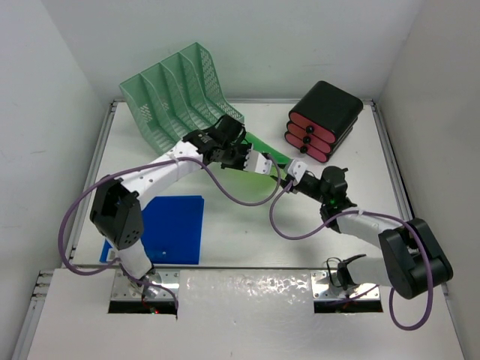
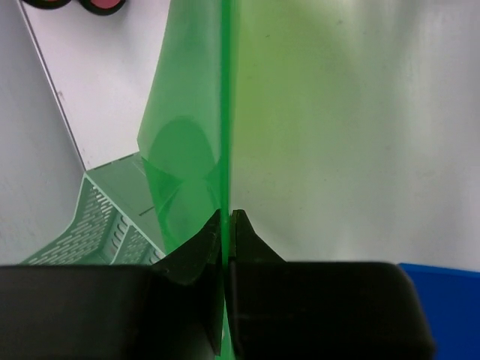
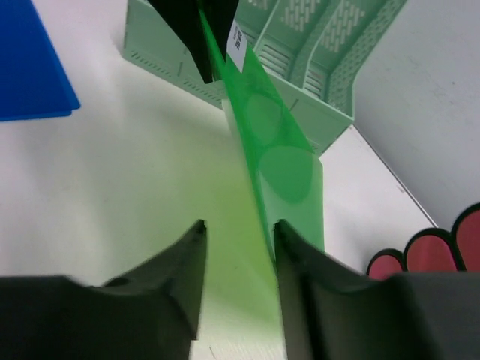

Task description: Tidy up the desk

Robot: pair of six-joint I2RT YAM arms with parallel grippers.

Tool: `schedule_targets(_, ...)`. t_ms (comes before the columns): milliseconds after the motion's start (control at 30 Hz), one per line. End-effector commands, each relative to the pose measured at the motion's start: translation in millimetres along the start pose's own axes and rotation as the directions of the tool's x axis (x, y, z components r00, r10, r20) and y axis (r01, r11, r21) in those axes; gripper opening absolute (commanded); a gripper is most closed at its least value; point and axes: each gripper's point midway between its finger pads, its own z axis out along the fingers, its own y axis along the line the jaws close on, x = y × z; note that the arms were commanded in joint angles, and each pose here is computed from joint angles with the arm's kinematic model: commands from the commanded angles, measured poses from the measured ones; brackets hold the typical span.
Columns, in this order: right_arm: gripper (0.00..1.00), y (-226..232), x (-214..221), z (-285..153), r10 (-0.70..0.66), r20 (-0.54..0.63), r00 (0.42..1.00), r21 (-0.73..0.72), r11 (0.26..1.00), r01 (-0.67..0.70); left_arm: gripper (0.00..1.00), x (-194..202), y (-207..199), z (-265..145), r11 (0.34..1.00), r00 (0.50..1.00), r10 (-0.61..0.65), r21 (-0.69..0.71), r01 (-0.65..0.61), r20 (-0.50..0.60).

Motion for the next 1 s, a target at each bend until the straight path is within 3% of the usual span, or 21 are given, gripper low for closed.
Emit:
schedule_targets(0, 0.43, 7, -14, 9, -0.049, 0.033, 0.998, -0.105, 0.993, 0.052, 0.0, -39, 13, -41, 0.998, 0.99, 0.065, -0.034, -0.061, 0.124)
schedule_targets(67, 0.54, 5, -14, 15, -0.056, 0.024, 0.998, -0.119, 0.991, 0.059, 0.0, -50, 14, -54, 0.997, 0.984, 0.071, -0.022, -0.068, 0.162)
schedule_targets(167, 0.57, 2, -10, 21, -0.042, 0.017, 0.999, -0.119, 0.992, 0.044, 0.0, -57, 18, -66, 0.995, 0.98, 0.099, -0.031, -0.095, 0.174)
schedule_targets(200, 0.53, -1, -10, 23, -0.036, 0.019, 0.999, -0.109, 0.993, 0.038, 0.0, -57, 16, -68, 0.995, 0.979, 0.101, -0.023, -0.098, 0.176)
schedule_targets(367, 0.0, -10, -14, 31, 0.018, 0.057, 0.998, -0.055, 0.998, -0.015, 0.0, -59, 15, -72, 0.994, 0.977, 0.106, -0.023, -0.104, 0.184)
schedule_targets(467, 0.0, -13, -28, 27, 0.042, 0.117, 0.992, -0.027, 0.999, -0.039, 0.0, -53, 26, -75, 0.995, 0.987, 0.064, -0.082, -0.052, 0.147)
schedule_targets(500, 0.0, -13, -32, 24, 0.05, 0.125, 0.991, -0.022, 0.999, -0.048, 0.11, -52, 31, -76, 0.994, 0.99, 0.04, -0.107, -0.026, 0.136)
schedule_targets(567, 0.0, -13, -36, 23, 0.085, 0.128, 0.988, -0.02, 0.996, -0.083, 0.45, -53, 49, -83, 0.981, 0.99, -0.03, -0.186, 0.055, 0.135)
schedule_targets(600, 0.0, -16, -42, 20, 0.086, 0.138, 0.987, -0.007, 0.996, -0.086, 0.93, -47, 59, -90, 0.967, 0.992, -0.06, -0.242, 0.084, 0.107)
schedule_targets(633, 0.0, -15, -41, 19, 0.113, 0.125, 0.986, -0.006, 0.994, -0.113, 1.0, -48, 66, -96, 0.948, 0.985, -0.123, -0.279, 0.152, 0.118)
schedule_targets(700, 0.0, -27, -46, 17, 0.134, 0.112, 0.985, 0.048, 0.989, -0.14, 0.99, -49, 93, -118, 0.888, 0.971, -0.201, -0.394, 0.237, 0.131)
schedule_targets(800, 0.0, -37, -32, 15, 0.19, 0.008, 0.982, 0.108, 0.976, -0.19, 1.0, -57, 118, -161, 0.752, 0.904, -0.349, -0.503, 0.427, 0.246)
schedule_targets(900, 0.0, -38, -31, 13, 0.234, 0.003, 0.972, 0.129, 0.964, -0.232, 1.0, -61, 135, -210, 0.617, 0.845, -0.406, -0.578, 0.534, 0.347)
schedule_targets(967, 0.0, -43, -33, 12, 0.244, 0.016, 0.97, 0.157, 0.957, -0.244, 1.0, -59, 135, -235, 0.57, 0.825, -0.42, -0.597, 0.564, 0.379)
